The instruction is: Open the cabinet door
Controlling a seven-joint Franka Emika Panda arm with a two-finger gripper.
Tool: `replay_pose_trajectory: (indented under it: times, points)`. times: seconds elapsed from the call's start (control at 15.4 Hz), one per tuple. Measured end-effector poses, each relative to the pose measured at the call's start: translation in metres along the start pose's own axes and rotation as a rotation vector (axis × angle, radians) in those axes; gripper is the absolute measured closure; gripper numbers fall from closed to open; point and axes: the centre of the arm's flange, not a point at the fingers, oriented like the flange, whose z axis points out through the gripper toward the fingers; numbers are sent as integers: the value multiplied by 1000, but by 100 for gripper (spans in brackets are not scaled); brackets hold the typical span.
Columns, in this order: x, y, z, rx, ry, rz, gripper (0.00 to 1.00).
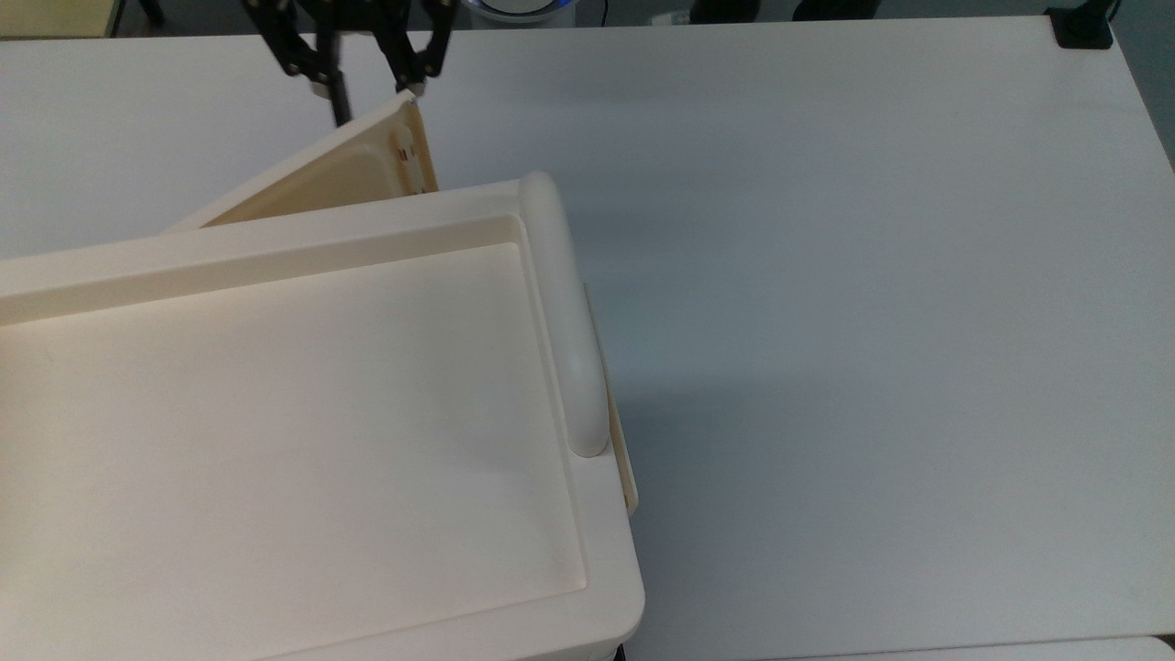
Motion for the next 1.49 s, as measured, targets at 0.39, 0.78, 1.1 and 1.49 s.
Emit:
replay_pose_trajectory:
  times: [0.39,0.78,1.1,1.49]
  points:
    - [-38,100,-11,-47,-72,22,28]
    - [-70,193,-32,-96,-103,125,0]
    - [-75,158,-74,-62,-140,158,0]
    - [-56,28,-57,10,-236,118,0]
